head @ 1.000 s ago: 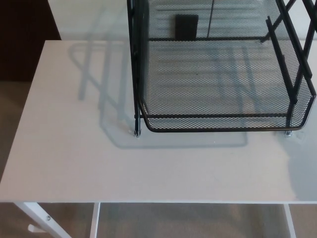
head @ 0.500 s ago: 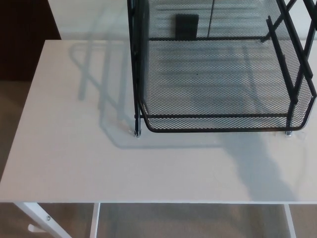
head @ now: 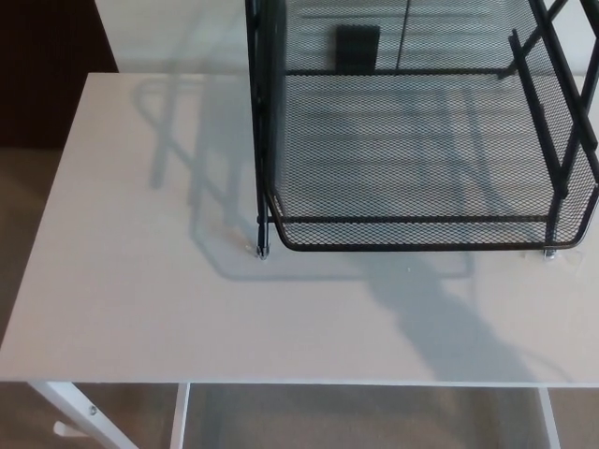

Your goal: The robot walks towards a desk on which a file tray is kept in the middle and a toilet paper roll is kept on its right. The robot uses its right hand to hook on finger in the gap of the roll and grabs it, lifts it and places it on the tray.

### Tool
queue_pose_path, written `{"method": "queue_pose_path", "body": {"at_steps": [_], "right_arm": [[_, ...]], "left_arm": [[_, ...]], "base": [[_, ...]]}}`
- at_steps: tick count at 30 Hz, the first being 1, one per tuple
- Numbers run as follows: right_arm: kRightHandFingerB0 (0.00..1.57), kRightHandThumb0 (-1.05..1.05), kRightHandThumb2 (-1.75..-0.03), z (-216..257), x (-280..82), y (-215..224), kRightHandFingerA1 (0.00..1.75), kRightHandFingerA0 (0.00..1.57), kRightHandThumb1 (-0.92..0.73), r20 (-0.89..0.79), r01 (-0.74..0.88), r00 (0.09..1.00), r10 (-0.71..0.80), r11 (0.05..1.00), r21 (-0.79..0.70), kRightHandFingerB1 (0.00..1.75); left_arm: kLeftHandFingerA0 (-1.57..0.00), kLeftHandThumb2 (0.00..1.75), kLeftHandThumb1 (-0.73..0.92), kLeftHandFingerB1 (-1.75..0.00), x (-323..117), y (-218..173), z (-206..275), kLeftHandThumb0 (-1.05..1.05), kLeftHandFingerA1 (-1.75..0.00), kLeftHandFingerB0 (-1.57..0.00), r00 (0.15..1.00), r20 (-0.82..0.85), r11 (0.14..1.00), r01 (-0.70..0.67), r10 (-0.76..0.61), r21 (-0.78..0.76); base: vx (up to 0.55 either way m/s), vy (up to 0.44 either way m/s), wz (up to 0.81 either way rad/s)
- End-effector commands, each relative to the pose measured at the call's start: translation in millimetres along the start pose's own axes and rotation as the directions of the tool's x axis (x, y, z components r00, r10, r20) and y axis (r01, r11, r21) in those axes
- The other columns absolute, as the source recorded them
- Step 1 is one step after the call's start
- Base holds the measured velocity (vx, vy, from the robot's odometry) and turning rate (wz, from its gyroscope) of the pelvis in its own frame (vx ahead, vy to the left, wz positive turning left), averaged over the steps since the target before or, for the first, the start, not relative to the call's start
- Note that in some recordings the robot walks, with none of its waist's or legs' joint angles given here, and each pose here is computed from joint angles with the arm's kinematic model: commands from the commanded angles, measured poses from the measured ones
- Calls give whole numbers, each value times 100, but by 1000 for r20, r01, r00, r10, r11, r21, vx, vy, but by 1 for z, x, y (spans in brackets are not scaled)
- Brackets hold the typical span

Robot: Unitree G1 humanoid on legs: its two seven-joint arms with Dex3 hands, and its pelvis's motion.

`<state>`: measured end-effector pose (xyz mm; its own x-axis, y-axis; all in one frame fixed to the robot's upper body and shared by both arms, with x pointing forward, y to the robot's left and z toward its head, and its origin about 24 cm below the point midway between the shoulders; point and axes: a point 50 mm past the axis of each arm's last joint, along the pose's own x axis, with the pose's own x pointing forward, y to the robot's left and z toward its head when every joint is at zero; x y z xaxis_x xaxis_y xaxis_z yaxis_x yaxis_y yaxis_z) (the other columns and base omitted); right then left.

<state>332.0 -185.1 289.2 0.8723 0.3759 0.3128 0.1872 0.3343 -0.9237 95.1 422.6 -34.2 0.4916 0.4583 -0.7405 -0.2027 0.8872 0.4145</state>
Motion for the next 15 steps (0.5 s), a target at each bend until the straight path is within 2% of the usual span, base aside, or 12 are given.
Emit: {"method": "queue_pose_path", "body": {"at_steps": [1, 3, 4, 5, 6, 8, 11, 13, 15], "right_arm": [[92, -21, -80, -3, 9, 54, 143, 89, -70, -73, -386, 922, 380, 918, -88, 91], [92, -19, -82, -4, 7, 66, 146, 87, -68, -80, -436, 900, 429, 887, -155, 94], [95, -16, -79, -5, 4, 77, 128, 91, -62, -72, -465, 885, 460, 863, -195, 81], [94, -16, -80, -6, 2, 83, 137, 91, -64, -70, -483, 875, 479, 852, -204, 89], [94, -16, -80, -7, 1, 85, 137, 91, -64, -73, -498, 866, 494, 845, -194, 89], [97, -19, -82, -7, -1, 92, 149, 94, -67, -89, -526, 849, 520, 823, -213, 93], [94, -19, -77, -6, -4, 97, 147, 91, -67, -68, -562, 823, 563, 792, -238, 92], [94, -18, -86, -5, -5, 100, 153, 92, -66, -63, -573, 816, 575, 789, -221, 99], [95, -18, -86, -5, -5, 101, 153, 93, -67, -61, -597, 799, 598, 777, -200, 98]], "left_arm": [[-49, 67, 91, -70, -2, 2, 1, -85, -83, -29, 1000, 11, 1000, 4, -4, -1], [-51, 67, 90, -73, 0, 0, -2, -87, -85, -30, 1000, 6, 1000, 4, -4, 3], [-51, 67, 90, -73, 0, 0, -2, -89, -84, -29, 1000, 5, 1000, 2, -3, 20], [-51, 67, 90, -71, 0, 0, -2, -88, -83, -29, 1000, 4, 1000, 2, -2, 23], [-51, 67, 90, -71, -1, 1, -3, -88, -83, -29, 1000, 3, 1000, 2, -2, 19], [-51, 66, 90, -71, -1, 1, -3, -88, -83, -29, 1000, 3, 1000, 3, -3, 10], [-53, 66, 89, -71, 1, 1, -4, -86, -83, -29, 1000, -9, 1000, -10, 10, -4], [-51, 66, 90, -71, 0, 1, -4, -86, -82, -29, 1000, -5, 1000, -6, 6, -1], [-52, 67, 90, -71, 0, 1, -3, -85, -83, -29, 1000, -1, 1000, -3, 3, 10]], "base": [[0, 0, 0], [0, 0, 0], [0, 0, 0], [0, 0, 0], [0, 0, 0], [0, 0, 0], [0, 0, 0], [0, 0, 0], [0, 0, 0]]}}
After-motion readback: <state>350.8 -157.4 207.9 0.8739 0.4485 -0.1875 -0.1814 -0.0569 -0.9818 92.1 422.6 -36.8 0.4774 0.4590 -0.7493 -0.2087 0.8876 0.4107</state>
